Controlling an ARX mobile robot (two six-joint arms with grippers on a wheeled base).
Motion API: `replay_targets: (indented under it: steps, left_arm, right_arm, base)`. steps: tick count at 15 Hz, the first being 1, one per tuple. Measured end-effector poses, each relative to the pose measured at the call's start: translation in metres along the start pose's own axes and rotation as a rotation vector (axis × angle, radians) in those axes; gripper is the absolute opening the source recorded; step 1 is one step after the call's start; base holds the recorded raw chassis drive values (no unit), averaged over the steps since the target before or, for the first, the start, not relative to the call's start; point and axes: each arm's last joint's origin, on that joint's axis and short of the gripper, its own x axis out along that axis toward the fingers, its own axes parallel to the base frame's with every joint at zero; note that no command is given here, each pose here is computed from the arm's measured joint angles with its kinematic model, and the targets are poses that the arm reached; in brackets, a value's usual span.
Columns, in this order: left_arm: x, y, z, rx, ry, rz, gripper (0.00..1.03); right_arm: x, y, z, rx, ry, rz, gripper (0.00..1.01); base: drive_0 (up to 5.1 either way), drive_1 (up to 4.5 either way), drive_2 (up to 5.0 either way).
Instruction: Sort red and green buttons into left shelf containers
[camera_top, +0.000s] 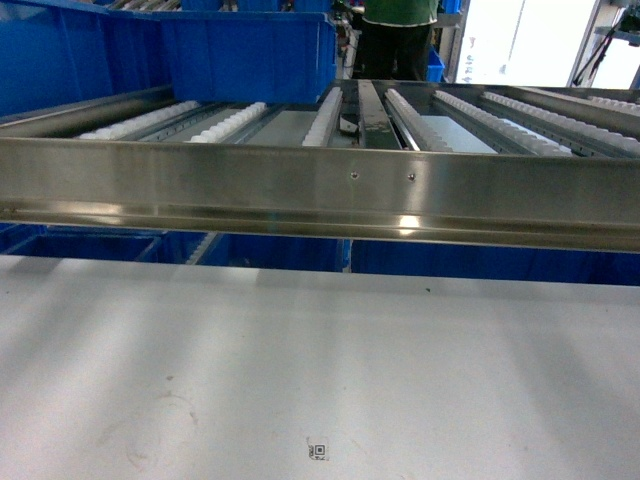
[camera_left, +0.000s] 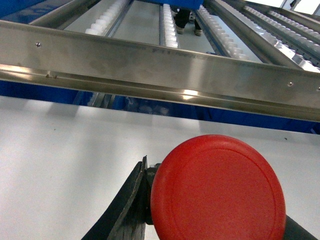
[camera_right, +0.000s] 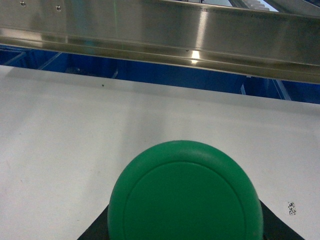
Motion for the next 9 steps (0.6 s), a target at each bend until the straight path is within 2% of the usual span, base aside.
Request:
replay_targets:
  steps: [1,3,4,6,9]
  left_arm:
    - [-0.0063,-0.0071,-0.0003,0.014,-0.026,-0.004,0.35]
    - [-0.0124,-0.0149,-0.0052,0.033,-0.022,-0.003,0.35]
    - [-0.0127,-0.0154,-0.0067,0.036,-0.015,0.006,0.35]
    - [-0.0122,-0.0170,-0.0031,0.036,-0.059,0.004,0.35]
    - [-0.0115,-0.0168,-0.0040,0.042,-0.050,0.008,0.34]
  right_arm:
    - [0.0000,0.0000,0.0000,0.000,0.000,0.000,0.34]
    - [0.0000,0.0000,0.0000,0.000,0.000,0.000,0.34]
    - [0.0000,0.0000,0.0000,0.000,0.000,0.000,0.34]
    - [0.0000,0.0000,0.0000,0.000,0.000,0.000,0.34]
    - [0.0000,0.0000,0.0000,0.000,0.000,0.000,0.34]
  base:
    - [0.0,0.00,0.0]
    - [0.0,0.00,0.0]
    - [0.0,0.00,0.0]
    - [0.0,0.00,0.0]
    - [0.0,0.00,0.0]
